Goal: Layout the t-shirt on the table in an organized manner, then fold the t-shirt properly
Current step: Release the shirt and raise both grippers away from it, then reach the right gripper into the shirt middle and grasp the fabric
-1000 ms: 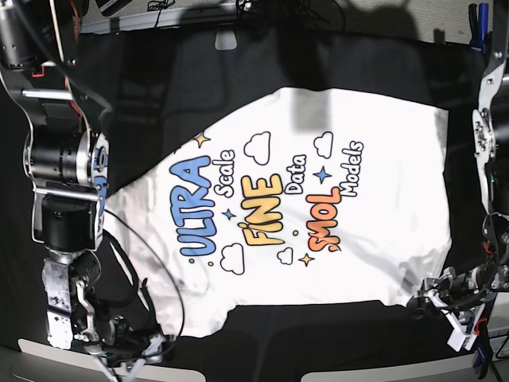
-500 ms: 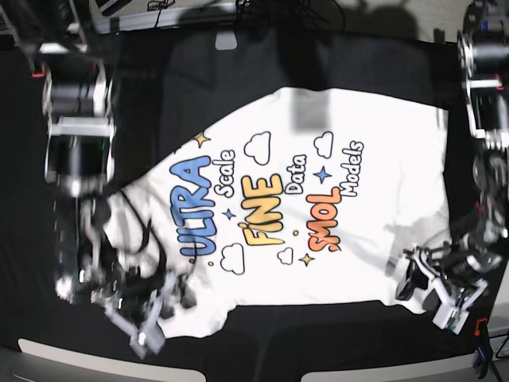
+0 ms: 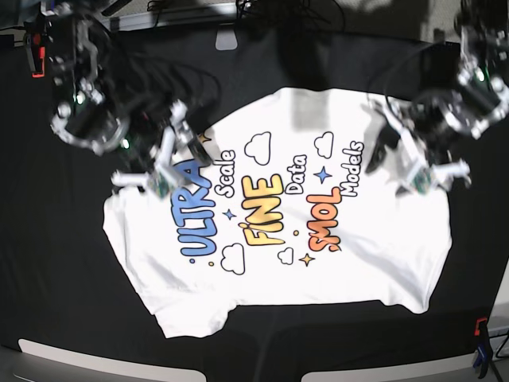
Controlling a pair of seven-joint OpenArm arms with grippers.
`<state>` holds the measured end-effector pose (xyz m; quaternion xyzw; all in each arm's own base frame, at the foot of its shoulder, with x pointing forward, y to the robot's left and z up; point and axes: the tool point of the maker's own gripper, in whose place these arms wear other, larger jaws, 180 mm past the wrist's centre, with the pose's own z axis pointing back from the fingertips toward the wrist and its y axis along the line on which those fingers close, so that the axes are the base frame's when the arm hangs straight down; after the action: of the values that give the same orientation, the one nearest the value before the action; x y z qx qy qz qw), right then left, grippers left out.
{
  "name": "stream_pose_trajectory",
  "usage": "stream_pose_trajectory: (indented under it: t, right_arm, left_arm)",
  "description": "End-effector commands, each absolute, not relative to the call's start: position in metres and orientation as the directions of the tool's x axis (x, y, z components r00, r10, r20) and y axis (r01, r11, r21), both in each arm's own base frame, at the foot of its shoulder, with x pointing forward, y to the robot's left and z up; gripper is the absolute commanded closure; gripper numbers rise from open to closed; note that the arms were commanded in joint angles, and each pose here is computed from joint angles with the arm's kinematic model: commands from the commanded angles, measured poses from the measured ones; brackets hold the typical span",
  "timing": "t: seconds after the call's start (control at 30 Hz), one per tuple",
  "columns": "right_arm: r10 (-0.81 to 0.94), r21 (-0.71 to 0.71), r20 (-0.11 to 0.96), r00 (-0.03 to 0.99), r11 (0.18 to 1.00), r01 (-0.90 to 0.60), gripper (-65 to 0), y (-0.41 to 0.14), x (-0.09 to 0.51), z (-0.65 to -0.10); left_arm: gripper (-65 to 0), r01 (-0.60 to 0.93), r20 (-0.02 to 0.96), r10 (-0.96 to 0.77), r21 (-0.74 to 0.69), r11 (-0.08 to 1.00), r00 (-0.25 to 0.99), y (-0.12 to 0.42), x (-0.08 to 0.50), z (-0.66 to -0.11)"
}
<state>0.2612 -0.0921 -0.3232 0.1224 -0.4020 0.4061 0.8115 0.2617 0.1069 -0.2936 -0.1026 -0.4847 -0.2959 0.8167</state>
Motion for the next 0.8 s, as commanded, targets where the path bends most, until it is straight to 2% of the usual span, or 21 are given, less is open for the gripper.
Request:
stream_pose_trajectory:
  t: [0.0, 0.1, 0.27, 0.47, 0.57, 0.77]
  right_arm:
    - [0.588, -0.153, 0.747, 0.31, 0.605, -0.781, -27.5, -0.091, 0.257, -0.319]
    - [0.754, -0.241, 0.608, 0.249, 0.474, -0.847, -27.5, -0.1, 0.236, -0.346]
    - [0.908, -0.414, 0.418, -0.021, 0.17, -0.894, -27.3, -0.096, 0.218, -0.369]
    - [0.933, -0.52, 0.334, -0.133, 0.064, -0.852, -27.3, -0.085, 0.234, -0.384]
    - [0.949, -0.574, 0.287, -0.133, 0.059, -0.817, -27.3, -0.088, 0.251, -0.391]
    - [0.951, -0.54, 0.267, -0.157, 0.013, -0.841, -27.3, -0.079, 0.245, -0.409]
  left_arm:
    - [-32.0, 0.587, 0.86, -0.377, 0.117, 0.801, 0.342, 0.106, 0.257, -0.289]
    - [-32.0, 0.594, 0.835, -0.377, 0.076, 0.801, 0.401, 0.106, 0.236, -0.306]
    - [-32.0, 0.592, 0.834, -0.365, 0.059, 0.803, 0.413, 0.104, 0.231, -0.31]
    - [-32.0, 0.581, 0.854, -0.326, 0.034, 0.813, 0.406, 0.097, 0.232, -0.307]
    - [-32.0, 0.577, 0.858, -0.314, 0.025, 0.817, 0.407, 0.095, 0.232, -0.306]
    - [-32.0, 0.574, 0.859, -0.308, 0.02, 0.818, 0.409, 0.093, 0.232, -0.306]
